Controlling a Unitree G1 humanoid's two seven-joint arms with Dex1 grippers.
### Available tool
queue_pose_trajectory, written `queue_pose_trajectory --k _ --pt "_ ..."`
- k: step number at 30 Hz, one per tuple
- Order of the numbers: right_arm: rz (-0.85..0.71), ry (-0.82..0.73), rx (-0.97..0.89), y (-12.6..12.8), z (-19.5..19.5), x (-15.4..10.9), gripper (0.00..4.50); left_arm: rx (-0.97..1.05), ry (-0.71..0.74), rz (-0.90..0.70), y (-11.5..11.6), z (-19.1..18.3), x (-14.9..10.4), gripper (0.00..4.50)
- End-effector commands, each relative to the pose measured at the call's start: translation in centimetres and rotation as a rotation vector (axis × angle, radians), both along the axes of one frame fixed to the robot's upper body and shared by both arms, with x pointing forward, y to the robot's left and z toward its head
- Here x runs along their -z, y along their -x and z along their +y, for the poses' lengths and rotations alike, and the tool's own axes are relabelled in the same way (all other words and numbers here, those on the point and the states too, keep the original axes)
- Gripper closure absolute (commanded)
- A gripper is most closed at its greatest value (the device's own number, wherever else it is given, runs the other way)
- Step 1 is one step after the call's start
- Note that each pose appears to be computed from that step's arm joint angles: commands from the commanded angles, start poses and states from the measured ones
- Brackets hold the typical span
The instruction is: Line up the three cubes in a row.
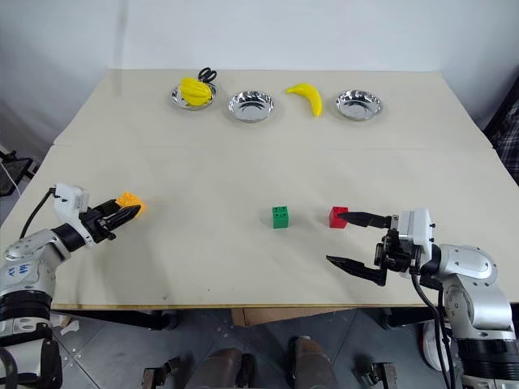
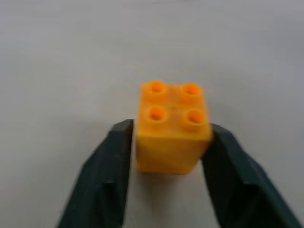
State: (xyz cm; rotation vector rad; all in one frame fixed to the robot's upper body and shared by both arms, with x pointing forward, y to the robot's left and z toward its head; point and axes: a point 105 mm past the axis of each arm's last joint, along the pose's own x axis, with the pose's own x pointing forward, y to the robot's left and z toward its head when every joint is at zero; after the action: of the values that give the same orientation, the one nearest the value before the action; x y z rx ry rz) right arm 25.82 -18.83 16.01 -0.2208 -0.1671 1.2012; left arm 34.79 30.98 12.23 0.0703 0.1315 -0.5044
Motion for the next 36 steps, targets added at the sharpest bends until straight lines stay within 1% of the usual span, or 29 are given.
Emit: queue_pose_trajectory --k 1,3,4,6,8,11,13,16,21,27,29,33,35,36 --pt "-0.058 -0.001 0.022 0.4 -0.7 -1.3 0.0 0.155 -0.051 -0.075 0.2 -1.5 -2.1 3.02" --pt "-0.056 0.009 0.029 0.5 -1.0 -1.2 0.0 0.214 -0.085 -0.084 0.2 -2.1 -2.4 3.02" --pt "-0.053 0.014 0.039 0.5 -1.4 -1.2 0.0 0.297 -0.097 -0.102 0.2 -3.3 -2.8 3.02" --pt "-0.039 0.043 0.066 0.8 -2.7 -1.1 0.0 0.557 -0.147 -0.14 0.2 -7.3 -3.8 3.02" --pt "-0.029 0.061 0.083 1.1 -3.6 -1.1 0.0 0.743 -0.205 -0.145 0.1 -10.1 -4.0 3.02" --pt "-0.018 0.071 0.098 1.6 -4.3 -1.2 0.0 0.888 -0.283 -0.102 -0.8 -13.0 -3.2 3.02" --pt "-0.015 0.076 0.108 2.0 -4.5 -1.3 0.0 0.951 -0.302 -0.086 -1.4 -14.7 -2.9 3.02" --pt "-0.013 0.075 0.125 2.8 -4.5 -1.3 0.0 0.994 -0.308 -0.06 -2.2 -16.8 -2.4 3.02" --pt "-0.005 0.066 0.162 4.4 -4.3 -1.2 0.0 1.0 -0.362 -0.024 -2.8 -18.3 -1.4 3.02" --pt "0.002 0.056 0.211 5.9 -4.1 -1.1 0.0 0.979 -0.383 0.011 -3.2 -19.0 -0.7 3.02" --pt "0.0 0.055 0.222 6.0 -4.1 -1.1 0.0 0.962 -0.384 0.008 -3.5 -19.1 -0.8 3.02" --pt "-0.003 0.05 0.232 6.2 -3.8 -1.2 0.0 0.931 -0.338 0.008 -3.9 -19.4 -1.3 3.02" --pt "-0.004 0.049 0.232 6.2 -3.7 -1.2 0.0 0.919 -0.355 0.002 -4.1 -19.4 -1.3 3.02" --pt "-0.003 0.048 0.232 6.2 -3.7 -1.2 0.0 0.919 -0.355 0.002 -4.1 -19.4 -1.3 2.67"
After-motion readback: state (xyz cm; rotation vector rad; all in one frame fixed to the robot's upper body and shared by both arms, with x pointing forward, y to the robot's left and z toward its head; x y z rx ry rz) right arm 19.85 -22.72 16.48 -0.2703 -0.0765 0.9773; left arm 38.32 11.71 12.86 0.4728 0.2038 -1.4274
